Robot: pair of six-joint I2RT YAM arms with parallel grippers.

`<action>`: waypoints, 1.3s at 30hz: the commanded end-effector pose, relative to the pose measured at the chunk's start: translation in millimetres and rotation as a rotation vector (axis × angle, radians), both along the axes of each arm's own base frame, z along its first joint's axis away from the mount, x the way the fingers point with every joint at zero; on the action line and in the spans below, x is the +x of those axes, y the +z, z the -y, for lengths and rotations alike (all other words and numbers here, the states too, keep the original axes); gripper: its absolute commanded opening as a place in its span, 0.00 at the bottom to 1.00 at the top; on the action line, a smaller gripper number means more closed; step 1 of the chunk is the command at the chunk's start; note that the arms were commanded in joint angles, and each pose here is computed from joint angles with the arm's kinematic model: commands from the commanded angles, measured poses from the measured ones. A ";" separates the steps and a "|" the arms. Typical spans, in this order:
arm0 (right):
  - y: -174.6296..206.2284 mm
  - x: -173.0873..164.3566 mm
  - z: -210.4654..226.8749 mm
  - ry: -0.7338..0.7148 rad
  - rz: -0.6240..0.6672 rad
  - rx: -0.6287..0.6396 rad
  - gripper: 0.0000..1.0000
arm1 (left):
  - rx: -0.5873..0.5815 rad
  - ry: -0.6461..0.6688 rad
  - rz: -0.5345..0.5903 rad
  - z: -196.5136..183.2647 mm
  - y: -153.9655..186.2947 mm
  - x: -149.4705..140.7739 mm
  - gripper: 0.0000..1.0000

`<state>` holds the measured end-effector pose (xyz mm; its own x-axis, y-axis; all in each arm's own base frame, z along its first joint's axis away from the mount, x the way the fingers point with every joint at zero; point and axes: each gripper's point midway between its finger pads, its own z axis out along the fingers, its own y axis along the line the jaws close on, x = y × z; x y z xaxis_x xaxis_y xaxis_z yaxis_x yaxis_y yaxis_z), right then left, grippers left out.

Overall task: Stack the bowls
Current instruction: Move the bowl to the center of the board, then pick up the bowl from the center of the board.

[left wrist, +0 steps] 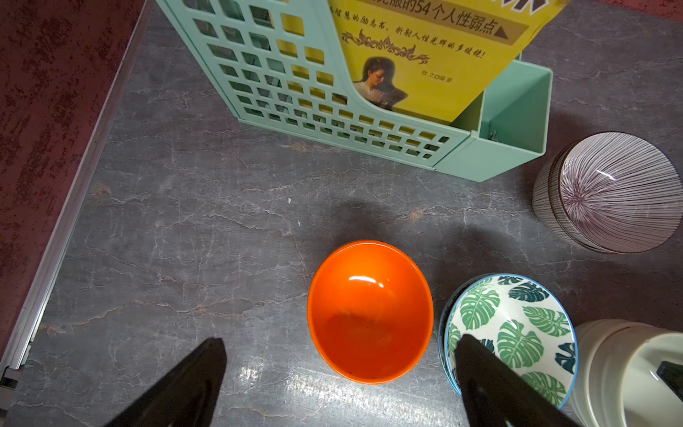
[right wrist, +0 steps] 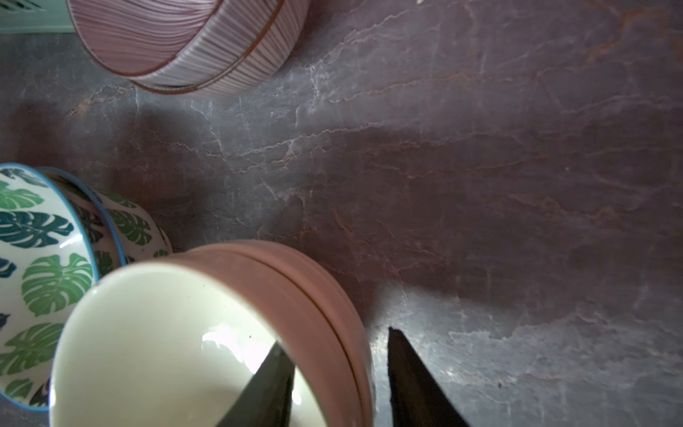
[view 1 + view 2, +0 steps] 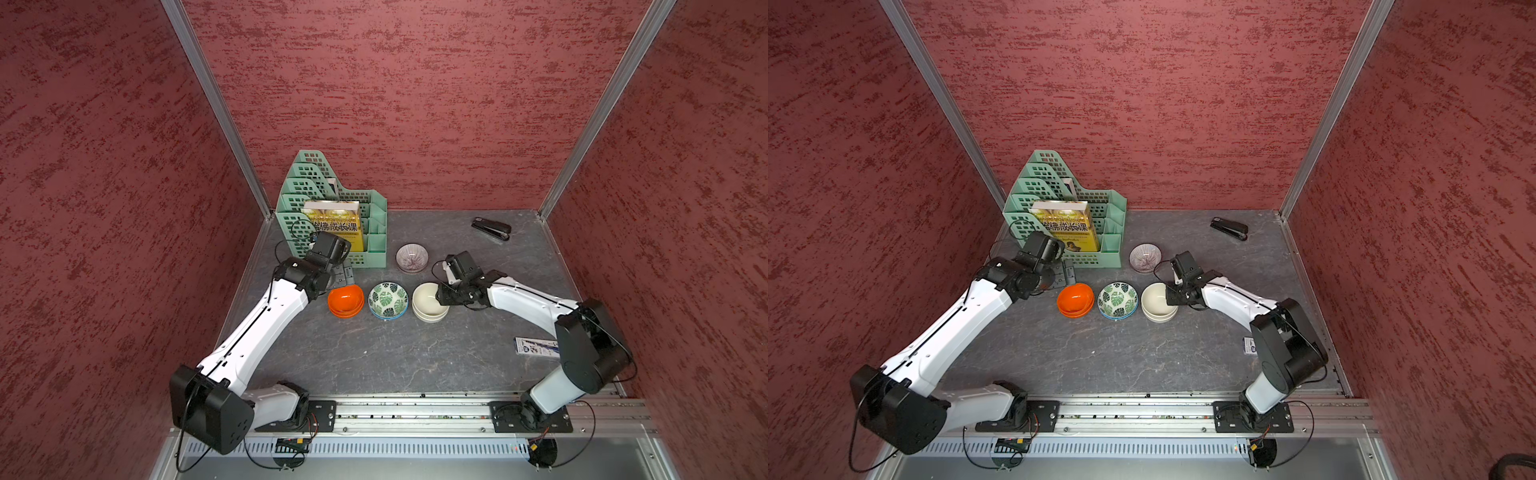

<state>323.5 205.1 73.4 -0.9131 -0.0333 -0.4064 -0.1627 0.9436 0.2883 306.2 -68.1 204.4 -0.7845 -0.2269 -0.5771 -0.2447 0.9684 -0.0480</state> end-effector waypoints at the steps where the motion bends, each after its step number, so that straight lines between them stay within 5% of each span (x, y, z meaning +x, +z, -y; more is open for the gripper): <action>1: 38.5 9.5 2.7 -0.018 0.097 -0.004 0.51 | 0.000 -0.003 0.019 -2.0 3.6 -0.2 1.00; 7: 93.7 31.8 5.8 -0.050 0.239 0.019 0.57 | 0.004 -0.004 0.019 -2.8 5.8 -0.2 1.00; 12: 104.7 76.1 -14.7 -0.070 0.291 0.037 0.58 | -0.003 -0.003 0.014 0.3 6.0 2.9 1.00; 24: 54.5 150.0 -37.7 -0.143 0.264 -0.021 0.60 | 0.011 0.002 0.014 -0.6 11.8 5.6 1.00; 39: 8.3 176.3 -34.8 -0.179 0.174 -0.012 0.58 | 0.019 0.007 0.017 -4.9 12.0 10.3 1.00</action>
